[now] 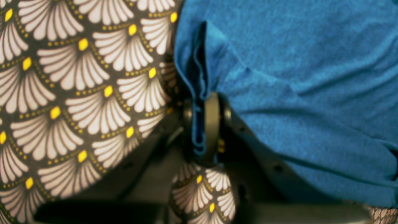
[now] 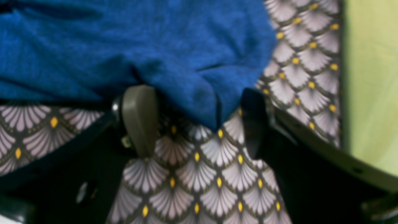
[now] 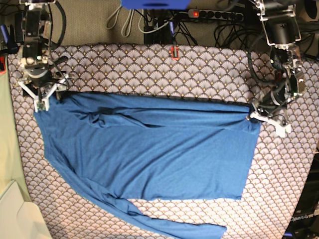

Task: Fold the T-shirt properly
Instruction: 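Spread the grippers apart, stretching the hem edge taut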

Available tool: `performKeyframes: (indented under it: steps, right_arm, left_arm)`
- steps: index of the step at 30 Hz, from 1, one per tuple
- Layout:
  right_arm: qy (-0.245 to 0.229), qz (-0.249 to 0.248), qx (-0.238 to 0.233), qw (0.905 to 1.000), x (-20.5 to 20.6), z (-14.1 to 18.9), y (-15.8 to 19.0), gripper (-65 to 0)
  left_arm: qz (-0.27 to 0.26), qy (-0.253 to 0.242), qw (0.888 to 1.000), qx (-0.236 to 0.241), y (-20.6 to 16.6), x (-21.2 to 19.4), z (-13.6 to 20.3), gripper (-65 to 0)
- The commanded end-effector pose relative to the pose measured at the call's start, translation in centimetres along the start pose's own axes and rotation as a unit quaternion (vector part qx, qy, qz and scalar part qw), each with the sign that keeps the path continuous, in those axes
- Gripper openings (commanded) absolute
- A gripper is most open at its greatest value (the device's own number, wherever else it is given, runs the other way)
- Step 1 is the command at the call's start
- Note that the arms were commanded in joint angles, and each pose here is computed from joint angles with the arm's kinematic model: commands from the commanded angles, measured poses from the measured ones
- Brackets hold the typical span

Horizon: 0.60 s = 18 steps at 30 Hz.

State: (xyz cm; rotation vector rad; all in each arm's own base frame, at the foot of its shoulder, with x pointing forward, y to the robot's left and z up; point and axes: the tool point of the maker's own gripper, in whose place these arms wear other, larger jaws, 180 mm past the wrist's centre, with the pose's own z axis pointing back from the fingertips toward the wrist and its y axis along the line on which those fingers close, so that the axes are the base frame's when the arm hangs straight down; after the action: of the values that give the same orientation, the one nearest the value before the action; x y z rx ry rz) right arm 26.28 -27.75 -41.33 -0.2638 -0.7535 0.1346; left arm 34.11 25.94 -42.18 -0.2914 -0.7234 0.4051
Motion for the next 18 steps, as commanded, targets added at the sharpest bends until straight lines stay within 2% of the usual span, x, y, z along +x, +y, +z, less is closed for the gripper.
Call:
performKeyframes:
  steps: [1, 12, 18]
  right_arm:
    - [-0.016, 0.007, -0.012, 0.9998, 1.3, -0.2, -1.2, -23.4]
    - [-0.043, 0.011, -0.03, 0.9986, 4.5, -1.1, -3.2, -23.5]
    - [-0.016, -0.005, -0.031, 0.9994, 3.4, -2.9, -3.7, -23.5]
  left_arm:
    - [-0.006, -0.018, 1.0, 0.0, 0.0, 1.6, 0.4, -64.6]
    - [-0.007, -0.012, 1.0, 0.006, 0.5, 1.0, 0.4, -64.7]
    - [-0.008, -0.012, 1.0, 0.007, 0.5, 1.0, 0.4, -64.7]
